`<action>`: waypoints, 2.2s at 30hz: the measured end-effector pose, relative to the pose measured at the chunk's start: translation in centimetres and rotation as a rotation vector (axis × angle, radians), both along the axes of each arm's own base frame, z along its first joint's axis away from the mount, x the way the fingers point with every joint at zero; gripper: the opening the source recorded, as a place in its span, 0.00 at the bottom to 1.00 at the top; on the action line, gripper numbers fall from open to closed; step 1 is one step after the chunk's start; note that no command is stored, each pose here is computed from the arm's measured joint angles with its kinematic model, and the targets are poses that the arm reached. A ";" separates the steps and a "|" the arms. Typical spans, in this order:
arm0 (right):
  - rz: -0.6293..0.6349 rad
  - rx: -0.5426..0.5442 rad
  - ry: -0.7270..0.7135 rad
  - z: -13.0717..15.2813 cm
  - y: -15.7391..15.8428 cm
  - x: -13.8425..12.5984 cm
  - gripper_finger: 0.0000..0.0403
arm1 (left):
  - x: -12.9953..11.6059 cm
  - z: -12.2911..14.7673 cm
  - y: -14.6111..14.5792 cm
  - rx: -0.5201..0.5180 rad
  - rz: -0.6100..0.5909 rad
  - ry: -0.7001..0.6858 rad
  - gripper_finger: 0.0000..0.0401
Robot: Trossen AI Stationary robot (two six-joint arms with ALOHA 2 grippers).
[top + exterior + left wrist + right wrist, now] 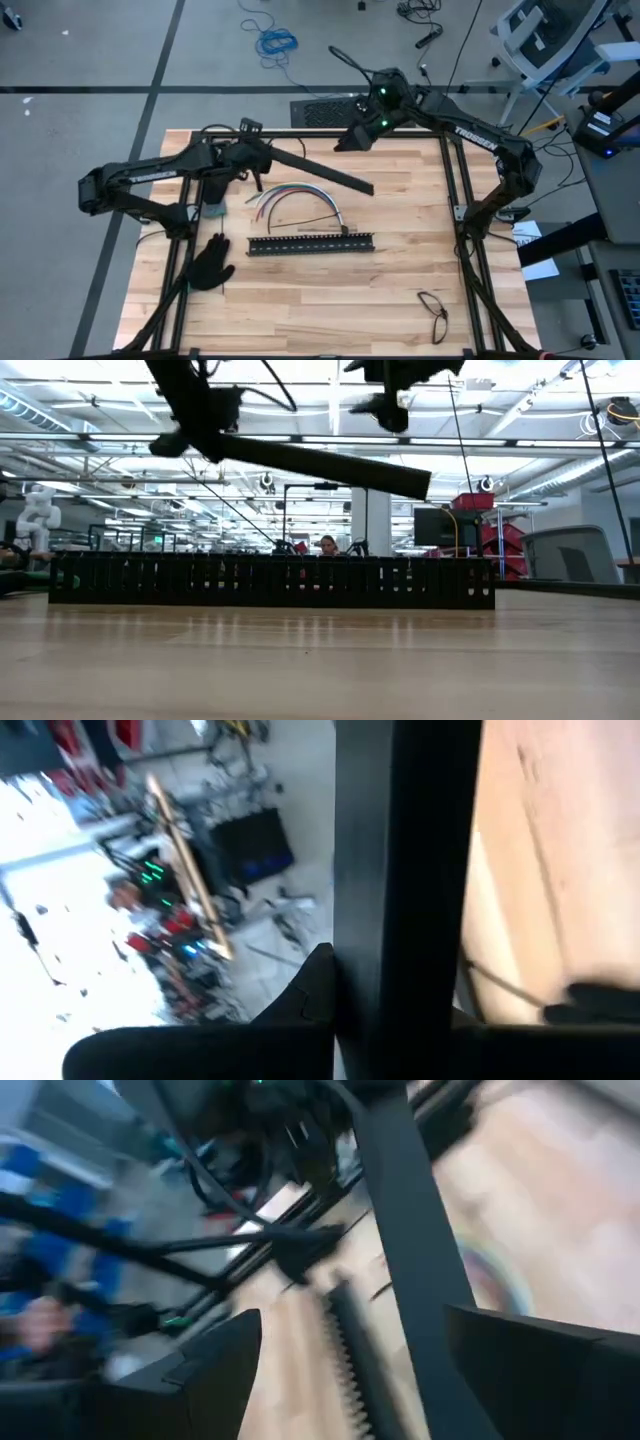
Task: Ziptie cables
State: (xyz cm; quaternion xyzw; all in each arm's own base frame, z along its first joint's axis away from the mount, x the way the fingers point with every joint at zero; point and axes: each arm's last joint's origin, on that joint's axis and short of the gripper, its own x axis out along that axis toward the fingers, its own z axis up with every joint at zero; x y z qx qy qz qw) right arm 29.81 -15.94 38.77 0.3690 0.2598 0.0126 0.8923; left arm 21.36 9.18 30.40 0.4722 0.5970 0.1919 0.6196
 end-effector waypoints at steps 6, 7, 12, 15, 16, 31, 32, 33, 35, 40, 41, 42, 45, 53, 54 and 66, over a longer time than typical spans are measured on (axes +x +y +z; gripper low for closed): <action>0.065 0.252 0.000 -4.8 -2.6 -0.7 0.75 | -2.0 2.3 -1.7 0.082 -0.143 0.030 0.06; 0.090 0.282 -0.011 -5.6 -2.8 -0.6 0.75 | -2.2 2.7 -2.0 0.090 -0.156 0.018 0.06; 0.193 0.366 -0.042 -9.1 -2.1 1.1 0.75 | -2.5 3.3 -3.1 0.113 -0.211 -0.014 0.06; 0.244 0.375 -0.087 -10.0 -1.5 2.6 0.75 | -2.2 3.3 -3.5 0.116 -0.244 -0.008 0.06; 0.255 0.366 -0.104 -10.1 -1.4 3.1 0.75 | -2.1 3.3 -3.6 0.116 -0.249 -0.010 0.06; 0.325 0.446 -0.165 -12.8 -1.2 7.0 0.75 | -1.7 3.4 -4.0 0.139 -0.243 -0.039 0.06; 0.338 0.445 -0.182 -12.5 -1.2 7.0 0.75 | -1.7 3.4 -3.9 0.139 -0.241 -0.038 0.06; 0.356 0.448 -0.199 -12.2 -1.1 7.1 0.75 | -1.7 3.5 -3.8 0.139 -0.235 -0.043 0.06; 0.384 0.458 -0.225 -11.6 -1.0 7.2 0.75 | -1.8 3.5 -3.5 0.137 -0.221 -0.045 0.06; 0.399 0.469 -0.229 -11.3 -0.3 7.6 0.75 | -1.9 3.5 -2.8 0.128 -0.183 -0.073 0.06; 0.405 0.470 -0.228 -11.3 -0.1 7.7 0.75 | -1.9 3.5 -2.7 0.122 -0.184 -0.076 0.06; 0.411 0.470 -0.227 -11.3 0.2 7.8 0.75 | -1.9 3.5 -2.7 0.118 -0.186 -0.080 0.06; 0.424 0.468 -0.227 -11.3 0.6 7.9 0.75 | -1.8 3.5 -2.5 0.118 -0.181 -0.086 0.06; 0.448 0.460 -0.238 -11.1 1.4 8.3 0.70 | -1.1 3.1 -2.2 0.110 -0.176 -0.078 0.06; 0.449 0.459 -0.239 -11.1 1.4 8.3 0.68 | -1.1 3.0 -2.3 0.109 -0.177 -0.079 0.06; 0.491 0.393 -0.286 -11.0 1.6 8.3 0.29 | -1.1 3.1 -2.5 0.081 -0.156 -0.135 0.06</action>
